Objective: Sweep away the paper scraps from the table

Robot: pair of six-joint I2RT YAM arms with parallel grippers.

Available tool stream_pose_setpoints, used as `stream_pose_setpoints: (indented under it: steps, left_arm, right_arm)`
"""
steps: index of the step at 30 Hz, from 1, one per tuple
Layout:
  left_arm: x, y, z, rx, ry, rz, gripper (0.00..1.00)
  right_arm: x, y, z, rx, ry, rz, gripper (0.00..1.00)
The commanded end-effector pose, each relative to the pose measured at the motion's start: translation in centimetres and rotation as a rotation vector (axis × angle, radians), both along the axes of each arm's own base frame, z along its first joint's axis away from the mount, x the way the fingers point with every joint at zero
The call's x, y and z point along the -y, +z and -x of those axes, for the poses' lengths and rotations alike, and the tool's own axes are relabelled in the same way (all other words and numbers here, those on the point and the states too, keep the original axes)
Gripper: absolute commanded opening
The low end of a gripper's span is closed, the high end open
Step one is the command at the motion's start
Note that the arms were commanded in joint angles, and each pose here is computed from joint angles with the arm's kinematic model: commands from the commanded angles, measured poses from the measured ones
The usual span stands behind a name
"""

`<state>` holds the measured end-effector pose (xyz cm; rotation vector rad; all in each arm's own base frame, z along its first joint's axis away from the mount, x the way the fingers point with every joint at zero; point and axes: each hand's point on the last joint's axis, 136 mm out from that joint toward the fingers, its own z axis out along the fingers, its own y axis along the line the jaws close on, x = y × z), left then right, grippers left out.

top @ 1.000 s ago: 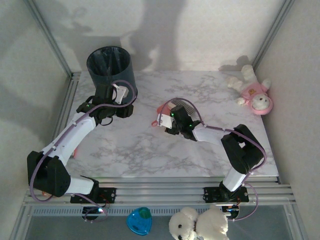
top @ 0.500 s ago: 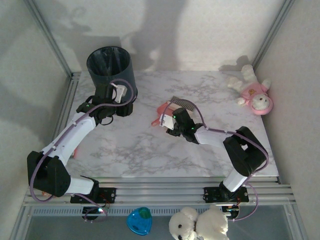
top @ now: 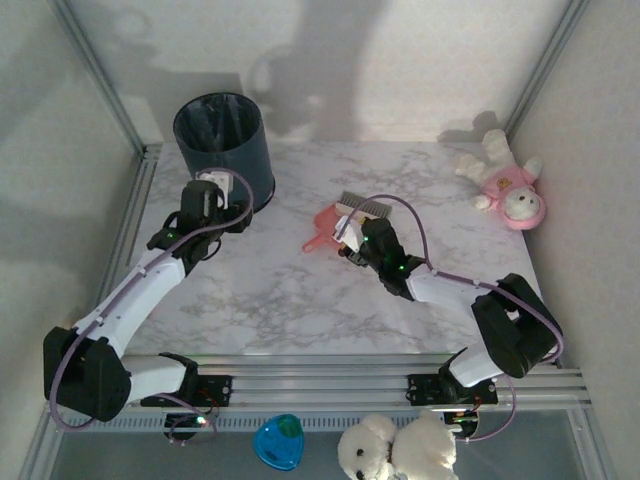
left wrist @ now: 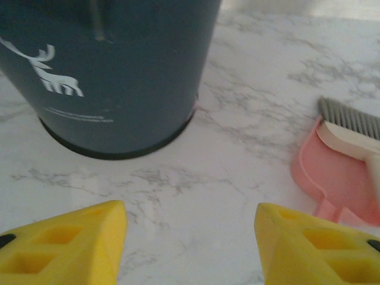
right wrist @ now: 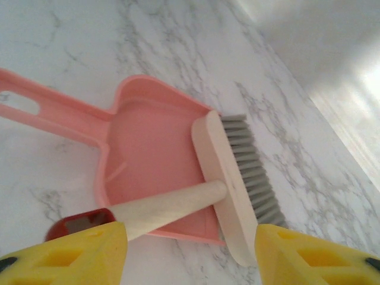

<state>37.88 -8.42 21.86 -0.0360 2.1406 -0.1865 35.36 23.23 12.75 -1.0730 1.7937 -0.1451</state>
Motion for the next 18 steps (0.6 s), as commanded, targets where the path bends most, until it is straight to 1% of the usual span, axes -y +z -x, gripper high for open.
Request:
stream_pose_setpoints:
  steps: [1,4,8,13,18]
  left_arm:
    - [-2.5,2.4,-0.7,0.155,0.116,-0.053,0.59]
    - [-4.2,2.2,-0.4,0.2,0.192,-0.1,0.59]
    - [-6.4,1.8,0.3,0.258,0.294,-0.163,0.59]
    - [-9.2,0.7,1.6,0.314,0.423,-0.237,0.61]
    - [-11.4,-0.5,2.6,0.353,0.505,-0.278,0.64]
  right_arm:
    - [1.6,1.5,-0.6,0.041,-0.092,-0.07,0.59]
    - [2.6,1.8,-0.8,0.05,-0.133,-0.087,0.6]
    - [4.6,2.2,-1.3,0.078,-0.226,-0.089,0.6]
    - [7.9,3.0,-2.1,0.129,-0.372,-0.09,0.6]
    - [11.5,3.6,-2.6,0.156,-0.513,-0.124,0.6]
